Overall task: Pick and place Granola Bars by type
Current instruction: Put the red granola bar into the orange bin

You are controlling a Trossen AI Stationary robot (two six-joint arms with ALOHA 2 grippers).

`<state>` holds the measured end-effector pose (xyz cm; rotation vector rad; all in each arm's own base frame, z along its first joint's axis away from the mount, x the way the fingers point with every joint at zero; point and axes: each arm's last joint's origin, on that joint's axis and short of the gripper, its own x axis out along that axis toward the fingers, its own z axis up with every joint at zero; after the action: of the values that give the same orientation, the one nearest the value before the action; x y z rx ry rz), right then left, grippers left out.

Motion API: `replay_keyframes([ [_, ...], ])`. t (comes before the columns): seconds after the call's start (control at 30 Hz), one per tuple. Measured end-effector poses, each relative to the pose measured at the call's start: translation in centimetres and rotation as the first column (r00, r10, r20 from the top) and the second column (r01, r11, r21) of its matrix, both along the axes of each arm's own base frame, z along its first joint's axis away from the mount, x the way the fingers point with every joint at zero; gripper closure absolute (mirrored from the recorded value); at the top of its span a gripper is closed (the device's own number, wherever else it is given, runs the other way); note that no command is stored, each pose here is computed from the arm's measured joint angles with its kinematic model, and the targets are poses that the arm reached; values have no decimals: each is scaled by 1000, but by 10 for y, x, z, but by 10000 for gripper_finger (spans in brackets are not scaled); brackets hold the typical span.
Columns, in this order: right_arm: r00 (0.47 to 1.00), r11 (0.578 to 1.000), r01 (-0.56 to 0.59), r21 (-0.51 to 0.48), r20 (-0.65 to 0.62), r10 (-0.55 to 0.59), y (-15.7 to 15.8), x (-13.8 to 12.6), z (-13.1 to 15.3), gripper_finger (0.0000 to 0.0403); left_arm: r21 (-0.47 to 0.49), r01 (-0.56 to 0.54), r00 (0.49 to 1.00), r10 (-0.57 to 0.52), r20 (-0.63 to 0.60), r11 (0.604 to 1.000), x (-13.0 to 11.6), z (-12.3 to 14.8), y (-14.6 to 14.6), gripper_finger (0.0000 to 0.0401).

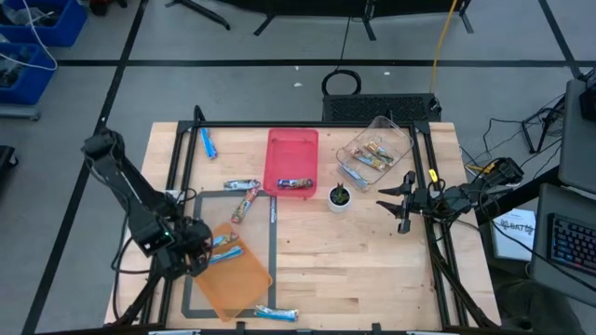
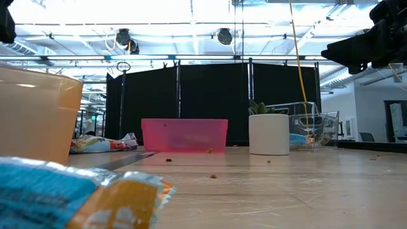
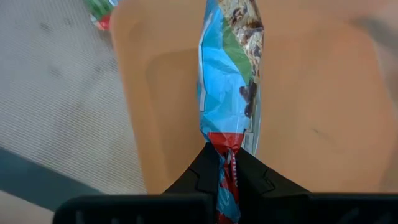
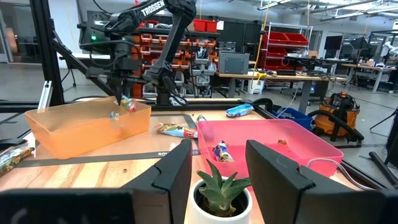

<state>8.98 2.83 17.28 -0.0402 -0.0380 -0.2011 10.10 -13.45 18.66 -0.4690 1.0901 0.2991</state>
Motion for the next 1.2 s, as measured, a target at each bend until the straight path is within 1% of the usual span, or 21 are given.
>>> replay_keyframes([
  [0.23, 1000, 1000, 0, 0, 0, 0, 0, 0, 0, 261, -11, -1, 1000, 0, -25, 1000, -10, -13, -6, 378],
  [0.4, 1000, 1000, 1, 0, 0, -1, 0, 0, 0, 261, 6, -33, 999, 33, -27, 999, -19, -24, -7, 378],
  [0.57, 1000, 1000, 0, 0, 0, 0, 0, 0, 0, 261, -16, -47, 999, 47, -20, 999, -23, -37, -7, 378],
  [0.83, 1000, 1000, 0, 0, 0, 0, 0, 0, 0, 261, -24, -20, 1000, 20, -24, 999, -23, -39, -8, 376],
  [0.9, 1000, 1000, 0, 0, 0, 0, 0, 0, 0, 261, -28, -9, 999, 8, -34, 1000, -23, -39, -8, 360],
  [1.07, 1000, 1000, 0, 0, 0, 0, 0, 0, 0, 261, -31, 3, 999, -5, -49, 1000, -23, -39, -9, 297],
  [1.2, 1000, 1000, 0, 0, 0, 0, 0, 0, 0, 261, -42, 10, 997, -13, -76, 999, -23, -39, -9, 256],
])
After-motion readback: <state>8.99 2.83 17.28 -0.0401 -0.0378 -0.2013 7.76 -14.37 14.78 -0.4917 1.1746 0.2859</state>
